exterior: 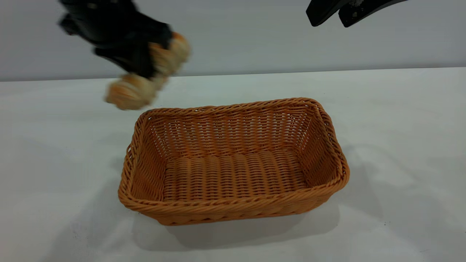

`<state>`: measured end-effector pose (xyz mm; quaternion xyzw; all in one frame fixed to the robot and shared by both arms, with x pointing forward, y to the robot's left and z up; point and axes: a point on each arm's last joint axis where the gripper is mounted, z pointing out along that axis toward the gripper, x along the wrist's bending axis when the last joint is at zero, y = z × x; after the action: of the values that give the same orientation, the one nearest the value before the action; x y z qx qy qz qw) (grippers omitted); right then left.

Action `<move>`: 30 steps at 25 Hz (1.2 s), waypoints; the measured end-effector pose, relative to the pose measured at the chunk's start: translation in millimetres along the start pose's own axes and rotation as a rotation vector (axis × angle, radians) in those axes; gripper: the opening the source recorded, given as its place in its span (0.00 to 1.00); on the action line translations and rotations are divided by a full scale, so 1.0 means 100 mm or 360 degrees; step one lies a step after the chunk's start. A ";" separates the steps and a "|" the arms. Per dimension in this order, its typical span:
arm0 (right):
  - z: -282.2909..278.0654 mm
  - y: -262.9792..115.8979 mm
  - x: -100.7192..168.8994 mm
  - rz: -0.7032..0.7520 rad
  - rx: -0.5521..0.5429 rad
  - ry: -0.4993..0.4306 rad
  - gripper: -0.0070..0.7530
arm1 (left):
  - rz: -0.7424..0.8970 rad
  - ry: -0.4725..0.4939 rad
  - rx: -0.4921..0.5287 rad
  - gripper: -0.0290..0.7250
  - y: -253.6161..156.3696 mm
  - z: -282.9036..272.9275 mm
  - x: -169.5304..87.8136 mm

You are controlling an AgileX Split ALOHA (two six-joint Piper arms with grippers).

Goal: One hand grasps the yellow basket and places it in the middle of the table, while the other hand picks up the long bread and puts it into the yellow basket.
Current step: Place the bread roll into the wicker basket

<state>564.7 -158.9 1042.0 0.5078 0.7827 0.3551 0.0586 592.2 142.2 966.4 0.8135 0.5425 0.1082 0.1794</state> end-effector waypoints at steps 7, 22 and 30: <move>0.00 0.00 0.00 -0.0008 -0.0003 0.0005 0.73 | 0.0157 -0.0076 0.0094 0.14 -0.11 0.29 -0.45; 0.00 0.00 0.01 -0.0030 0.0005 0.0010 0.73 | 0.0233 -0.0113 0.0028 0.64 -0.18 0.74 -0.69; -0.03 -0.01 0.02 -0.0093 0.0026 0.0014 0.73 | 0.0404 -0.0087 0.0082 0.84 -0.18 0.61 -0.67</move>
<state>561.4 -159.3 1043.9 0.4835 0.8004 0.3490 0.0615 573.8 76.4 904.3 0.8827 0.4325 0.0940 0.1580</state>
